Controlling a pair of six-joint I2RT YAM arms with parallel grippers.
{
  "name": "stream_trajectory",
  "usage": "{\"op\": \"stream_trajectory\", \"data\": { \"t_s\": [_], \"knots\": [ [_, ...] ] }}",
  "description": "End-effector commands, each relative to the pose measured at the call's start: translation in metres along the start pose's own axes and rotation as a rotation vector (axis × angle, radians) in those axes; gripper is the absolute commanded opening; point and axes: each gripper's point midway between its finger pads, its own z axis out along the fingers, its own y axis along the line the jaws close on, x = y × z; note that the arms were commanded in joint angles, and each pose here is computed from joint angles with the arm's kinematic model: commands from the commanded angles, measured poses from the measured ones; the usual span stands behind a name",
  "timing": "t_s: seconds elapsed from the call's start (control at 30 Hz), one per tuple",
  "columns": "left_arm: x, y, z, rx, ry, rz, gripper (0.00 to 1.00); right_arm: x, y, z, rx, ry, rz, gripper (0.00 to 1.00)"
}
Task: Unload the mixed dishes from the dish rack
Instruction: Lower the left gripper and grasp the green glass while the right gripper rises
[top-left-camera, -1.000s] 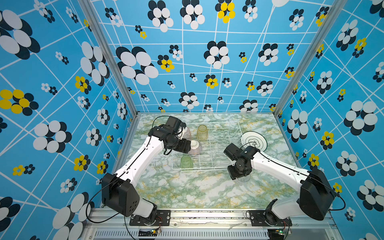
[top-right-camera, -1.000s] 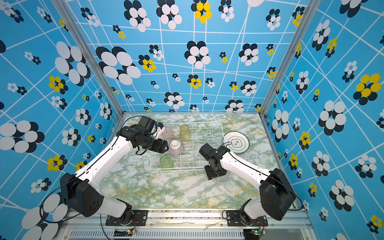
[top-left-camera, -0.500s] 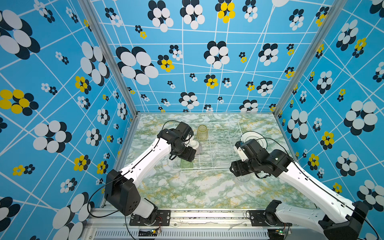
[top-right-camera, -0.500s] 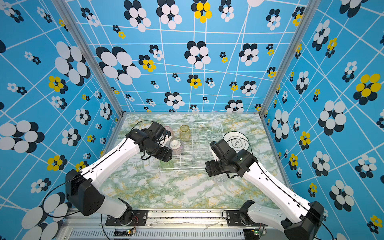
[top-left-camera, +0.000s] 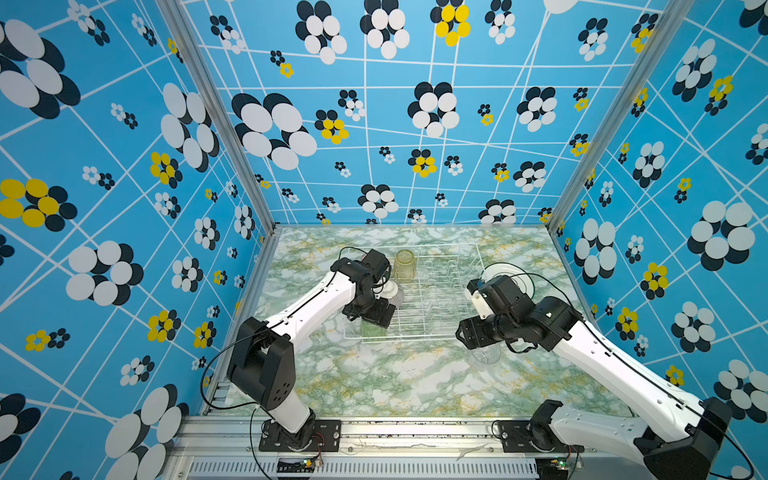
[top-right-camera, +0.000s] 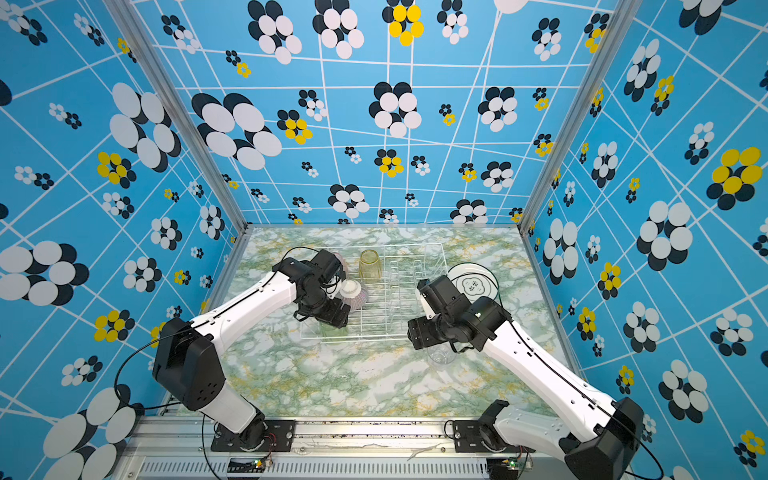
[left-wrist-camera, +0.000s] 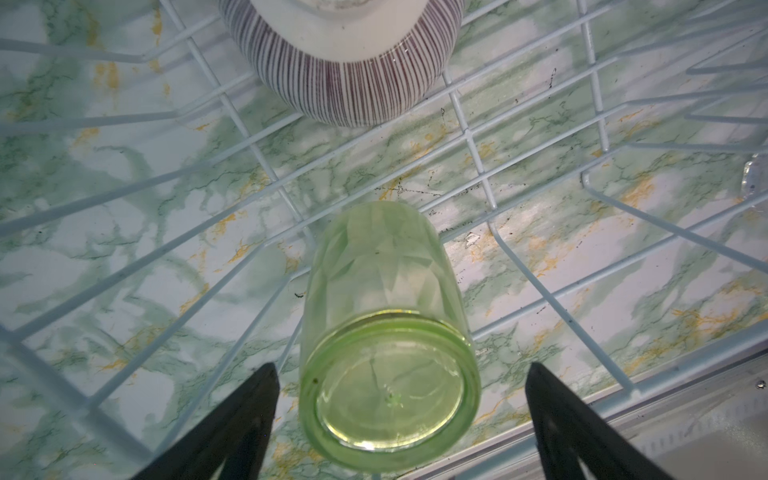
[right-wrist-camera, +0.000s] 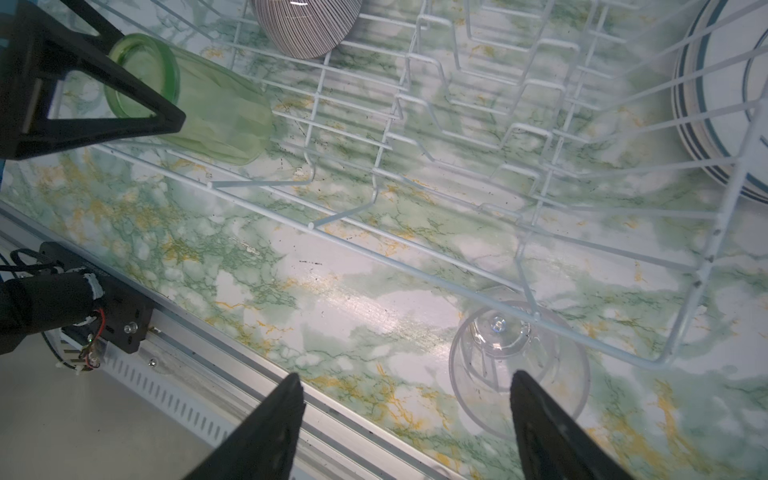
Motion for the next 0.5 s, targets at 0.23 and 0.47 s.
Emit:
{"op": "stream_trajectory", "data": {
  "t_s": [0.23, 0.47],
  "knots": [
    [0.014, 0.015, 0.025, -0.081, 0.125, -0.023, 0.94, -0.004, -0.002, 0.002, -0.020, -0.013, 0.003, 0.80],
    [0.012, 0.012, 0.036, -0.072, 0.153, -0.013, 0.93, -0.004, -0.005, 0.005, -0.019, -0.009, 0.012, 0.80]
  ]
}}
